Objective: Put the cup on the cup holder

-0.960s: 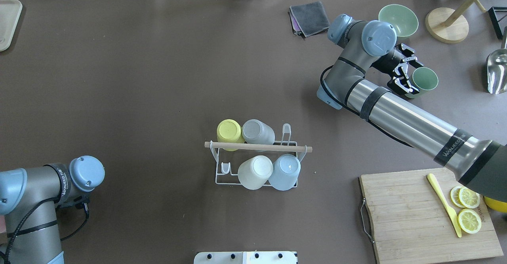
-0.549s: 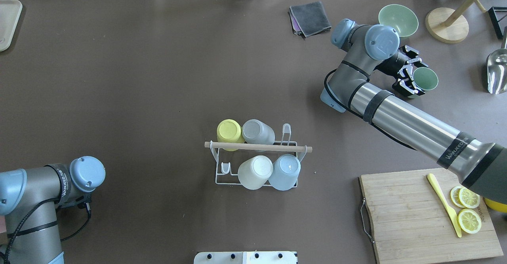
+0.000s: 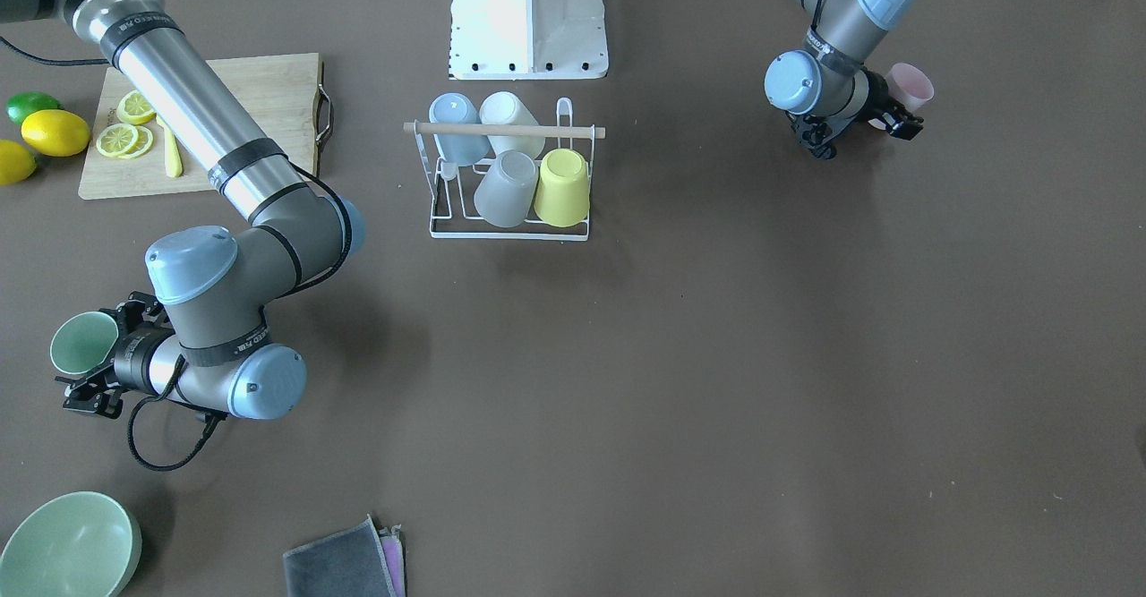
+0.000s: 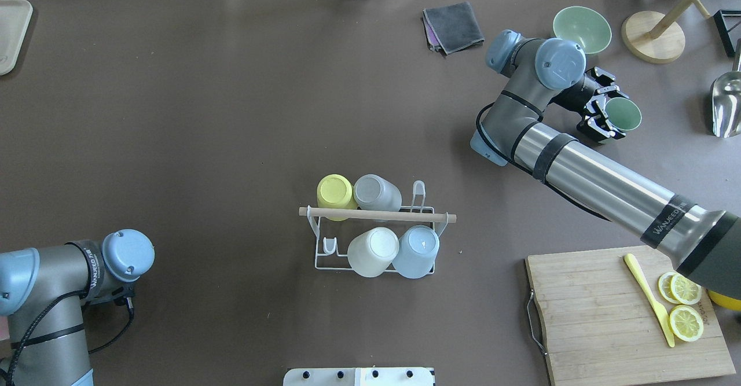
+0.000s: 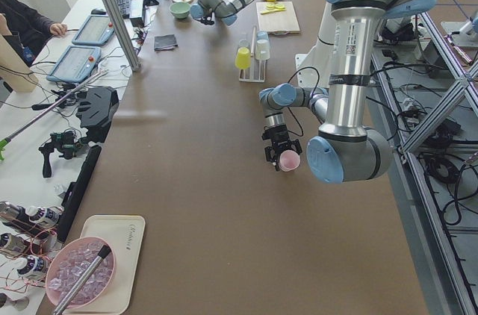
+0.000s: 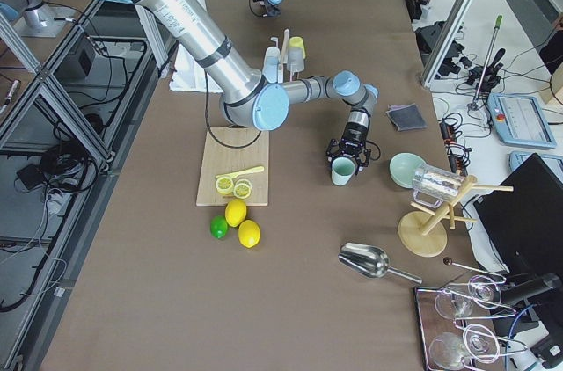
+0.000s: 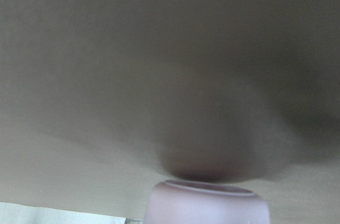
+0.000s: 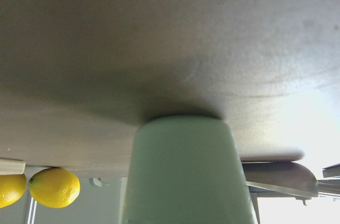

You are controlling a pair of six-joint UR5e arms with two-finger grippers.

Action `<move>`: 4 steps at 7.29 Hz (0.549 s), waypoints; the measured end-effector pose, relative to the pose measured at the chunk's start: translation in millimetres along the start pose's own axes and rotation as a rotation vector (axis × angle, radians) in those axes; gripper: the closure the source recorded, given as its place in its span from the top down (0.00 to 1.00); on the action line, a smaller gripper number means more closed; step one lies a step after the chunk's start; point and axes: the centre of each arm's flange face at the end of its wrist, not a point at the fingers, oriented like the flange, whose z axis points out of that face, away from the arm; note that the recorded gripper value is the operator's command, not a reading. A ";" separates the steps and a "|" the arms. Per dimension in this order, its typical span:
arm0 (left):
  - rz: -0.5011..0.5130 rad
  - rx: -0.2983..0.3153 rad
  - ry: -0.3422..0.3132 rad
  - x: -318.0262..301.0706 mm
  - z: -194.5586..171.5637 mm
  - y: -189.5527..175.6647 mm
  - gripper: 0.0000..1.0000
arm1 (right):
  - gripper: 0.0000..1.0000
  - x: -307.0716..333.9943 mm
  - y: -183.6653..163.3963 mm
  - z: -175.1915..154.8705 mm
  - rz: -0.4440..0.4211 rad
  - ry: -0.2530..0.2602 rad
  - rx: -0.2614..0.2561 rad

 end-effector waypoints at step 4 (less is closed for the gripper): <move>0.003 0.018 0.004 0.2 -6.0 3.7 0.63 | 0.40 -2.5 18.5 -20.1 -0.012 0.007 0.016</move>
